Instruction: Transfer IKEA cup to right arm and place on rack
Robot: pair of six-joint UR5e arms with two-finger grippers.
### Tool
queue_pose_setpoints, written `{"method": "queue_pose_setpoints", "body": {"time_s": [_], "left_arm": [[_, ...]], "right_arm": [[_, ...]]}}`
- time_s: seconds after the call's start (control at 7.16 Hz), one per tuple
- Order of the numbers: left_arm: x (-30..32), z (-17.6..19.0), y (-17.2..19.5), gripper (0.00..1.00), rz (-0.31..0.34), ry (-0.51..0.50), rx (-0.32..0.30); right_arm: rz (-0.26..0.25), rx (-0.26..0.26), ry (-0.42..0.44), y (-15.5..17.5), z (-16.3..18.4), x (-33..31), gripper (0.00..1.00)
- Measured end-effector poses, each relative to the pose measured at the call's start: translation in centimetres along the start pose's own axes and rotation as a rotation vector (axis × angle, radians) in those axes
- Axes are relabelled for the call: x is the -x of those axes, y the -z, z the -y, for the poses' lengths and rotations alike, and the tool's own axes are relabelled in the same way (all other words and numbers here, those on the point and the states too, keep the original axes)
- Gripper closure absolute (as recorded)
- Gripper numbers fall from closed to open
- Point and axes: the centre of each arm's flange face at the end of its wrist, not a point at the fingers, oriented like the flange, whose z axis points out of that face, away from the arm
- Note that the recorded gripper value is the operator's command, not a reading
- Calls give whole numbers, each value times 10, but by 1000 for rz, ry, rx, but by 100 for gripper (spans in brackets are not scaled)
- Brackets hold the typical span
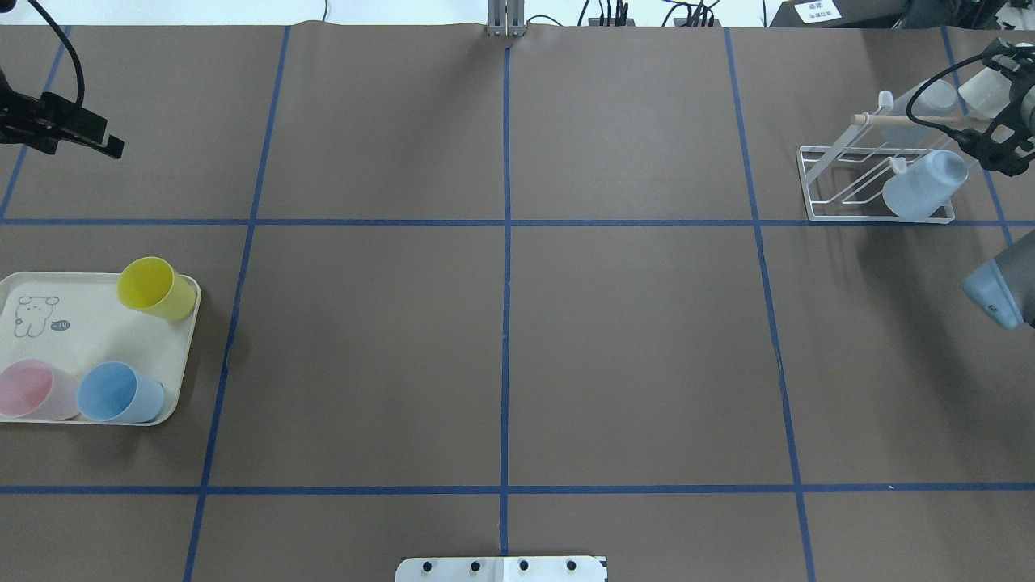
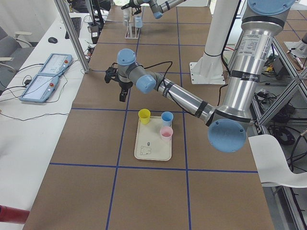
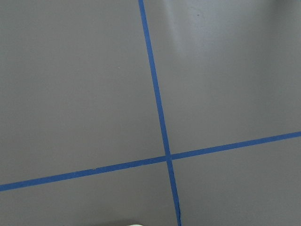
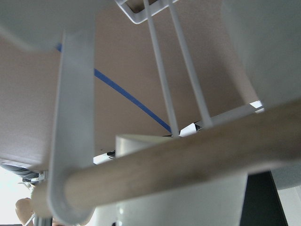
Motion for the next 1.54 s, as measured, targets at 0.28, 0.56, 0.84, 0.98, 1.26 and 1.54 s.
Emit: {"method": "queue_pose_setpoints", "body": {"time_s": [0.28,0.56,0.84,0.98,1.26,1.54], "left_arm": [[0,0,0,0,0,0,0],[-1,0,0,0,-1,-1,0],[-1,0,0,0,-1,0,-1],[-1,1,0,0,-1,0,-1],[-1,1,0,0,-1,0,-1],[-1,0,0,0,-1,0,-1]], "right_arm": [[-1,4,6,1,2,-2,16],[-8,6,5,2,2,-7,0],[-15,7,4,5,1,-10,0],[-16,7,3,5,1,-10,0],[-26,8,0,9,-2,-13,0],[-55,4,-23,24,-18,-28,0]]}}
